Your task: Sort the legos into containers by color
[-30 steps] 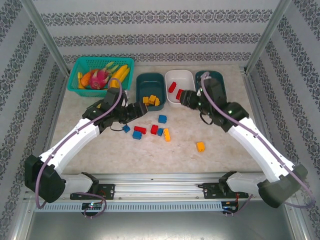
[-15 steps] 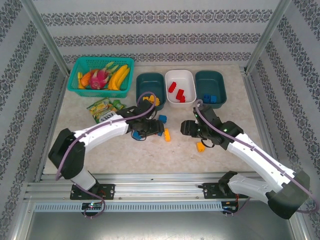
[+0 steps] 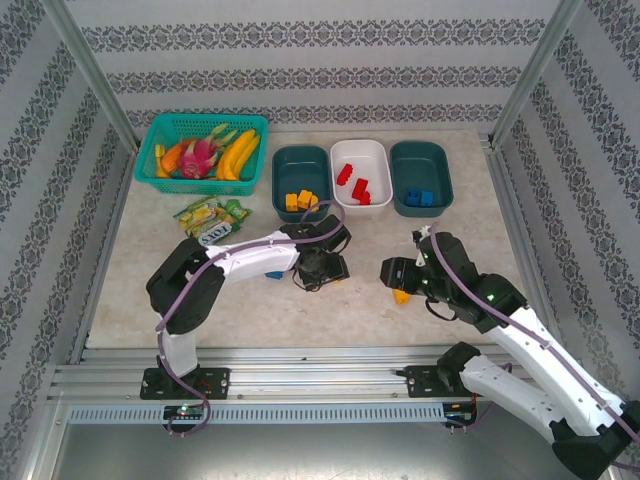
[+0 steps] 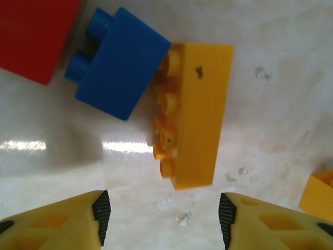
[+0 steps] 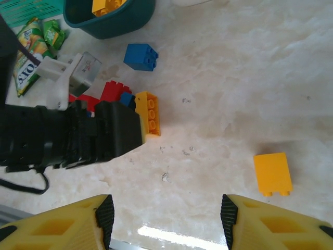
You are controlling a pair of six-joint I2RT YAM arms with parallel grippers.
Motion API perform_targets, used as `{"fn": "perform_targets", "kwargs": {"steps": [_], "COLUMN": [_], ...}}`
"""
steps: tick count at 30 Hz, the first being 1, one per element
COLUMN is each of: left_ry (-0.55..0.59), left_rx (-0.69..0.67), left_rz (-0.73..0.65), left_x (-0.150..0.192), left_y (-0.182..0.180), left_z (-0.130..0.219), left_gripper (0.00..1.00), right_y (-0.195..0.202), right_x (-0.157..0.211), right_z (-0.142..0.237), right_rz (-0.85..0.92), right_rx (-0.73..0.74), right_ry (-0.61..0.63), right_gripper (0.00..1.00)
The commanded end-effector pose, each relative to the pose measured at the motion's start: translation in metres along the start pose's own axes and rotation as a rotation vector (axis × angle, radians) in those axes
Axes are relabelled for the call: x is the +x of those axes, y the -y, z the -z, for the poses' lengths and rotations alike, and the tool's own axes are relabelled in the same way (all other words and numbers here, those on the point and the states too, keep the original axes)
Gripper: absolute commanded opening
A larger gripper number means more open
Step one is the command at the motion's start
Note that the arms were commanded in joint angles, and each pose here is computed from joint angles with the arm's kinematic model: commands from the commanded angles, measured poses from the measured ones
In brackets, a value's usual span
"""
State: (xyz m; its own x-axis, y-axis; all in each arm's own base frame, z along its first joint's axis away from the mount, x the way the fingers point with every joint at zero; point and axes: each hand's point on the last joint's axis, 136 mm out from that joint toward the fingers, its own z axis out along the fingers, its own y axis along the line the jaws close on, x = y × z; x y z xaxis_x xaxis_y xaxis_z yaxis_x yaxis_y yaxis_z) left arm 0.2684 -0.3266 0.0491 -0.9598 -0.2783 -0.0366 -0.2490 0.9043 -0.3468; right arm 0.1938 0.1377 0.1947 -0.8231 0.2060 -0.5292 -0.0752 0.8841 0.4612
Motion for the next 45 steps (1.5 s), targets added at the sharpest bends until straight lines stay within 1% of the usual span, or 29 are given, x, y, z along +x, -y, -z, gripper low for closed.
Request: {"fn": "perform_targets", "kwargs": {"steps": [1, 4, 7, 13, 16, 20, 22, 25, 27, 29, 31, 34, 39, 43, 45], "left_ry": [0.035, 0.040, 0.035, 0.034, 0.031, 0.044, 0.060, 0.123, 0.159, 0.172, 0.187, 0.221, 0.260, 0.278, 0.283], "left_rx": [-0.042, -0.028, -0.040, -0.044, -0.039, -0.011, 0.012, 0.050, 0.065, 0.090, 0.111, 0.127, 0.142, 0.149, 0.150], "left_rz": [0.015, 0.002, 0.003, -0.024, -0.042, -0.096, -0.114, -0.148, -0.150, -0.137, -0.120, -0.112, -0.083, -0.077, -0.072], "left_x": [-0.005, -0.008, -0.009, -0.010, -0.009, -0.007, -0.009, -0.020, -0.035, -0.051, -0.070, -0.110, -0.183, -0.236, -0.256], "left_y": [0.000, 0.006, 0.005, 0.009, 0.013, 0.026, 0.033, 0.048, 0.053, 0.055, 0.053, 0.046, 0.031, 0.025, 0.022], "left_z": [-0.008, -0.016, -0.023, -0.023, -0.017, 0.004, 0.023, 0.064, 0.090, 0.107, 0.119, 0.131, 0.128, 0.109, 0.096], "left_gripper": [0.58, 0.53, 0.41, 0.24, 0.20, 0.16, 0.15, 0.15, 0.15, 0.15, 0.15, 0.15, 0.15, 0.16, 0.16], "right_y": [-0.003, -0.004, -0.004, -0.004, -0.005, -0.007, -0.008, -0.012, -0.016, -0.022, -0.030, -0.042, -0.063, -0.068, -0.070], "right_x": [0.008, 0.007, 0.007, 0.006, 0.004, -0.001, -0.007, -0.018, -0.026, -0.034, -0.041, -0.051, -0.071, -0.086, -0.091], "right_z": [0.000, 0.002, 0.001, -0.002, -0.005, -0.005, -0.003, 0.005, 0.008, 0.007, 0.002, -0.013, -0.040, -0.064, -0.074], "right_rz": [0.005, 0.006, 0.003, -0.009, -0.014, -0.017, -0.016, -0.015, -0.013, -0.014, -0.015, -0.026, -0.067, -0.135, -0.176], "right_rx": [-0.041, -0.052, -0.052, -0.058, -0.058, -0.060, -0.060, -0.060, -0.067, -0.079, -0.097, -0.116, -0.140, -0.146, -0.153], "right_ry": [-0.028, -0.020, -0.024, -0.025, -0.026, -0.009, 0.010, 0.054, 0.082, 0.095, 0.091, 0.072, 0.027, -0.011, -0.041], "right_gripper": [0.60, 0.60, 0.60, 0.60, 0.60, 0.60, 0.60, 0.60, 0.59, 0.59, 0.60, 0.60, 0.60, 0.60, 0.60]}}
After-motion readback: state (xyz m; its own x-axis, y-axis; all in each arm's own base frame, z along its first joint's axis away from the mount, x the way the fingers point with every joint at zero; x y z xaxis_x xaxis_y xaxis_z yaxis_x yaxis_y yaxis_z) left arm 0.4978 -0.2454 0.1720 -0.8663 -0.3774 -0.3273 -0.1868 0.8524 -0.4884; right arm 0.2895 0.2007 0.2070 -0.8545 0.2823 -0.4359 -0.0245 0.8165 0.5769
